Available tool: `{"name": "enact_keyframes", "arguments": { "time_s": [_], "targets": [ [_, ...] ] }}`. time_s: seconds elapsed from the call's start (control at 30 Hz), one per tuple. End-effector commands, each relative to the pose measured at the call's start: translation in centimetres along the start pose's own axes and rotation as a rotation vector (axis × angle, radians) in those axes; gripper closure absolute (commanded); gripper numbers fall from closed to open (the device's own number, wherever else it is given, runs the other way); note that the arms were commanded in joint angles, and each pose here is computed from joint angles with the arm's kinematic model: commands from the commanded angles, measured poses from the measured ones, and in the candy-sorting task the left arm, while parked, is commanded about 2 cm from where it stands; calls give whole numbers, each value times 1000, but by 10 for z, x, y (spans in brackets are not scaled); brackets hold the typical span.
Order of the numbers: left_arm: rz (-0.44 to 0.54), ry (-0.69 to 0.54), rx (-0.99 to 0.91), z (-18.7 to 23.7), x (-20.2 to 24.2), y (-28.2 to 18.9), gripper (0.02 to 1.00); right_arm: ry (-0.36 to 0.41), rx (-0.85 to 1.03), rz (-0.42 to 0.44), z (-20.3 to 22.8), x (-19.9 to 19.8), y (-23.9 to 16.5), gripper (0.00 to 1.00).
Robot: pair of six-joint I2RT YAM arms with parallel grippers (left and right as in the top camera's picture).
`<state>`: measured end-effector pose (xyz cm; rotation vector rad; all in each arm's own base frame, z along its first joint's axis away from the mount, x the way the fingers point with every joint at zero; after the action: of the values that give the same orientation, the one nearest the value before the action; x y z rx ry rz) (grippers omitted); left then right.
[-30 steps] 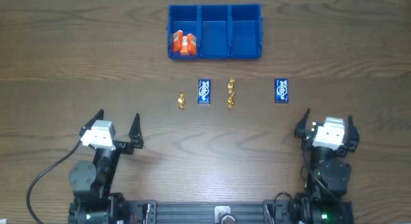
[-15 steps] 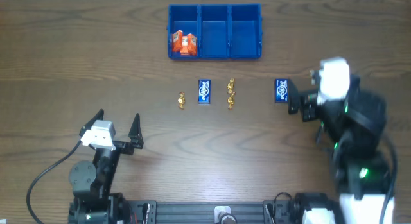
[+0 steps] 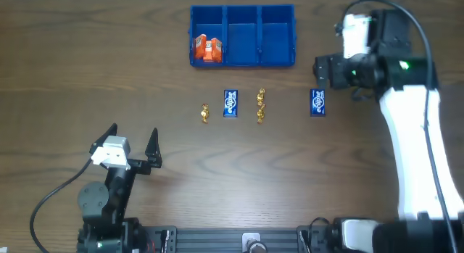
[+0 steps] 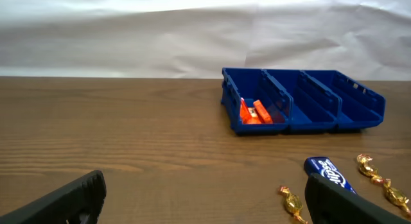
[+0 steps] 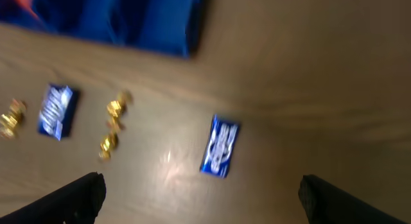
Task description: Sort Candies Into Trays
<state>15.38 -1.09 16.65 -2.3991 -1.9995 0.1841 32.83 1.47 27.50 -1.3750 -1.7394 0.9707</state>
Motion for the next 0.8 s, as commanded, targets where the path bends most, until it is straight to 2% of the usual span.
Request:
{"name": "enact_keyframes", "arguments": {
  "time_s": [0.03, 0.23, 0.37, 0.8],
  "targets": [
    [21, 7, 45, 12, -1, 1, 20, 109, 160, 40, 5, -9, 47, 3],
    [21, 6, 45, 12, -1, 1, 20, 152, 304, 68, 15, -15, 95, 3],
    [21, 7, 45, 12, -1, 1, 20, 208, 357, 120, 21, -19, 117, 3],
    [21, 6, 45, 12, -1, 1, 20, 218, 478, 139, 39, -20, 173, 3]
  ]
}}
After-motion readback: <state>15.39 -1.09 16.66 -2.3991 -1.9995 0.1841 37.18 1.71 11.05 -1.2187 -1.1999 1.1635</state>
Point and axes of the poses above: each gripper's point midway between its finger pads, its own y axis out along the fingers, its own x axis along the line the jaws close on, z = x × y, the point moved 9 cm from there along -y, back along the fingers
